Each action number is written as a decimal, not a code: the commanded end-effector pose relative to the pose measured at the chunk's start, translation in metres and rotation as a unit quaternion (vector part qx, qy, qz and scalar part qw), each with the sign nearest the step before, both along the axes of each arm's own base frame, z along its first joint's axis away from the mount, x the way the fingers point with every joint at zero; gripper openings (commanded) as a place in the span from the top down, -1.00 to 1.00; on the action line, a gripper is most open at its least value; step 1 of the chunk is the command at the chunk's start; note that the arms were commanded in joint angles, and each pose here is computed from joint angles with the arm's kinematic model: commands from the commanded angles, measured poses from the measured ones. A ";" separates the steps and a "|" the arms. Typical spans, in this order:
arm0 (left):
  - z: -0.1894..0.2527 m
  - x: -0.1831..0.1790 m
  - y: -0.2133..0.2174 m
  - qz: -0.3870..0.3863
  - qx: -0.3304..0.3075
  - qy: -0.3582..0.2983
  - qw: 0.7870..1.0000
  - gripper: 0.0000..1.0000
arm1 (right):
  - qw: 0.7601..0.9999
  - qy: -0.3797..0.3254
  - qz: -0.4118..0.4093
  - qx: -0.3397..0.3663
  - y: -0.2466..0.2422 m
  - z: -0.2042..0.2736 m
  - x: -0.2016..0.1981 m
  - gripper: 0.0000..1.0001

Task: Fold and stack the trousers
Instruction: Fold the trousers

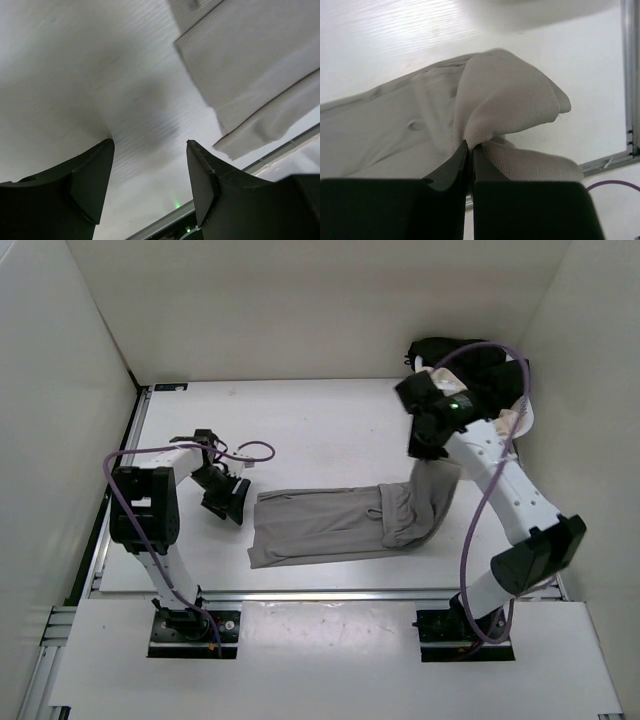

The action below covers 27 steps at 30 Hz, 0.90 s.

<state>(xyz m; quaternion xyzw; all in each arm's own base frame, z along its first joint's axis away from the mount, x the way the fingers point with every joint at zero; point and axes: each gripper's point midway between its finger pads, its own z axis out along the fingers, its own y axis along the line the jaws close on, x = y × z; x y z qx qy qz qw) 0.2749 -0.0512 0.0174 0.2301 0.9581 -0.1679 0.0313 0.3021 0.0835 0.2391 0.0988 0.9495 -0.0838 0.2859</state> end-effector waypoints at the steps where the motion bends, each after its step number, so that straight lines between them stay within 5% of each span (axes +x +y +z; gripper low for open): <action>1: 0.001 0.001 -0.022 -0.008 -0.061 -0.007 0.998 -0.41 | 0.999 0.015 0.041 -0.012 0.050 0.004 -0.009 1.00; 4: -0.008 -0.009 -0.035 -0.027 -0.077 0.012 0.997 -0.23 | 0.997 0.024 0.071 0.009 0.096 -0.004 -0.012 1.00; 11: -0.024 0.001 -0.058 -0.032 -0.112 0.024 0.993 0.72 | 0.985 -0.007 0.158 0.064 0.208 0.006 -0.005 1.00; 27: -0.039 0.048 -0.065 -0.034 -0.110 0.002 0.993 0.72 | 0.948 0.054 0.277 0.146 0.332 -0.045 -0.035 1.00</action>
